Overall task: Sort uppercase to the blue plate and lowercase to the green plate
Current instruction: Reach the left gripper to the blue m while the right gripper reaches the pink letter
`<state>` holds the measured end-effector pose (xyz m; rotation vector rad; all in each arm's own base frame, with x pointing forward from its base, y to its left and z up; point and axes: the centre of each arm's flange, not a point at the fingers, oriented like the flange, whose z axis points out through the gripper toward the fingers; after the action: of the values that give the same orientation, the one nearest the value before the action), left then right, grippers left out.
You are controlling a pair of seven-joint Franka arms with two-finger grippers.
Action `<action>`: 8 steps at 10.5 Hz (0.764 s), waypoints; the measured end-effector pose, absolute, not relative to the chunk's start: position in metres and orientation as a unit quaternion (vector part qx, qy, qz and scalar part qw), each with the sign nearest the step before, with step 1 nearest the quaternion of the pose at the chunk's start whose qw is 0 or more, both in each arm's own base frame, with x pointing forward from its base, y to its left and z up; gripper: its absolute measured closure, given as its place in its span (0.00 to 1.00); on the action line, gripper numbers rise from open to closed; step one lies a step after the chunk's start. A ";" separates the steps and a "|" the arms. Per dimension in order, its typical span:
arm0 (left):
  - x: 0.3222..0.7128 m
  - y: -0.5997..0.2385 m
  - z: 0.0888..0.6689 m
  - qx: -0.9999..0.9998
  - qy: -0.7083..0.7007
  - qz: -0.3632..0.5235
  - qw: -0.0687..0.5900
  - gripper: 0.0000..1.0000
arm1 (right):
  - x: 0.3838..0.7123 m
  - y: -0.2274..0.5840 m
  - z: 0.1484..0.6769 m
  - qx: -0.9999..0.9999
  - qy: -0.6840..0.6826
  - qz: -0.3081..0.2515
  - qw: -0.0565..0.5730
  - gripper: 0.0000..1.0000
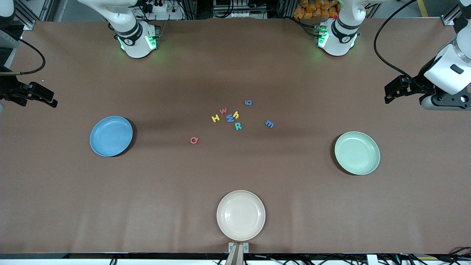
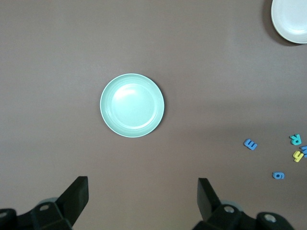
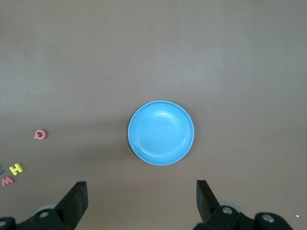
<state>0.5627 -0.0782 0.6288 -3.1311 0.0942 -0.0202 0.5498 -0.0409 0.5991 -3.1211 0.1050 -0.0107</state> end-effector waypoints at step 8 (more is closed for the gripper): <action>0.561 -0.103 0.622 -0.999 0.049 0.002 -0.004 0.00 | 0.549 -0.036 0.599 -1.000 0.028 0.000 0.009 0.00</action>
<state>0.5608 -0.1026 0.6217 -3.1452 0.1549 0.0048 0.5488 -0.0359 0.5990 -3.1217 0.0869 -0.0002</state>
